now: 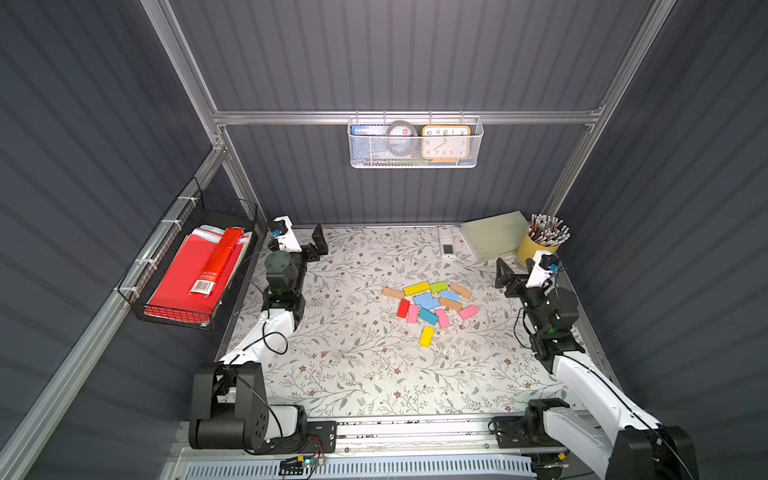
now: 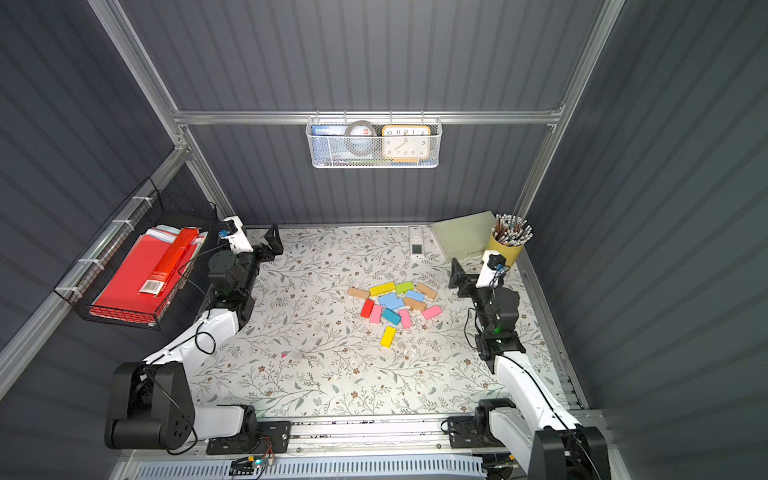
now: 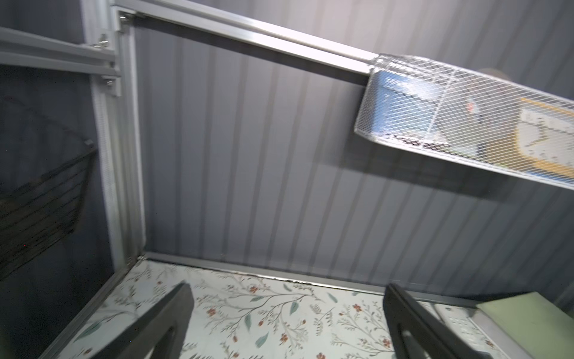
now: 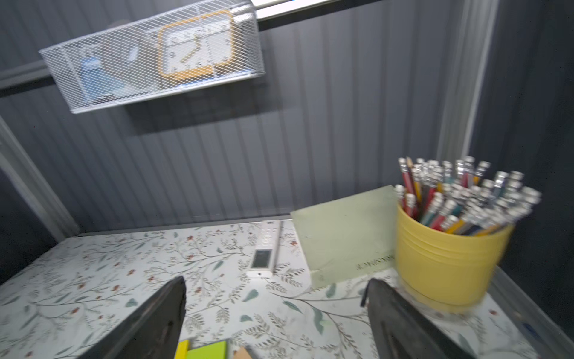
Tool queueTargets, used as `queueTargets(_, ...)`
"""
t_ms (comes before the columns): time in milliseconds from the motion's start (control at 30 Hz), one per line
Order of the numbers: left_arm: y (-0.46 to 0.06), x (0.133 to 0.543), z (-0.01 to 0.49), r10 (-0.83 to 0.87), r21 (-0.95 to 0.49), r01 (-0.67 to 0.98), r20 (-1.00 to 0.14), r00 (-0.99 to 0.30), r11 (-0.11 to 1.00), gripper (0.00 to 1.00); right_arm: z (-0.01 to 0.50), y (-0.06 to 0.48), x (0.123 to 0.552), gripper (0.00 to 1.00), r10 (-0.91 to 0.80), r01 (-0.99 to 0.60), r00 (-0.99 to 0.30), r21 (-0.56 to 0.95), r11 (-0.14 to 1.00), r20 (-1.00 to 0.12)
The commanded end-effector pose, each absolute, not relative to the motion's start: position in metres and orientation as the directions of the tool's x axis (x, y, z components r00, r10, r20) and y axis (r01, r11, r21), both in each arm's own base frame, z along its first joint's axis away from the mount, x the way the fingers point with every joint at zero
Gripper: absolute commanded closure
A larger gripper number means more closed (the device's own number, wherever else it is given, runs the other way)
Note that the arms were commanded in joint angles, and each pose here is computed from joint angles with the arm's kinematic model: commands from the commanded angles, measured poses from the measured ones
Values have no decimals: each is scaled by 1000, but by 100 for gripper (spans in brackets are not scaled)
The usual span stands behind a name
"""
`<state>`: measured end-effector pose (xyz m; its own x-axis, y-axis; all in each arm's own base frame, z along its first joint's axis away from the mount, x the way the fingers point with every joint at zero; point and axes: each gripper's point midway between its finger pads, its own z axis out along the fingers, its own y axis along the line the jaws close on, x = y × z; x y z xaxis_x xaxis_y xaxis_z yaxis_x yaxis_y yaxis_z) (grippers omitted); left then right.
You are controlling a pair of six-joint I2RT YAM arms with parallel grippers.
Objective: Assemble the number 8 with building blocks
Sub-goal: Move the building block to the center of the board.
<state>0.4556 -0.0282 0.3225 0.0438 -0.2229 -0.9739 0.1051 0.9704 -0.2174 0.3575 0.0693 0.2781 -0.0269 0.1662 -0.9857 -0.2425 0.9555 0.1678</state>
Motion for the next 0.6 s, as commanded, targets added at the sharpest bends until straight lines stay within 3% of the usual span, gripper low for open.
queueTargets(0, -74, 463, 293, -159, -204, 258, -969, -187, 944, 1, 265, 111, 356, 4, 129, -352, -215, 200, 914, -968)
queueTargets(200, -133, 480, 289, -52, -150, 333, -957, -285, 931, 1, 270, 172, 348, 4, -11, -522, -300, 154, 839, -954)
queueTargets(433, -130, 478, 268, -120, -234, 264, -915, -385, 936, 1, 234, 256, 344, 8, -239, -701, -405, 131, 701, -882)
queueTargets(567, -134, 472, 261, -39, -170, 317, -924, -380, 933, 1, 225, 283, 353, 8, -277, -714, -466, 172, 679, -841)
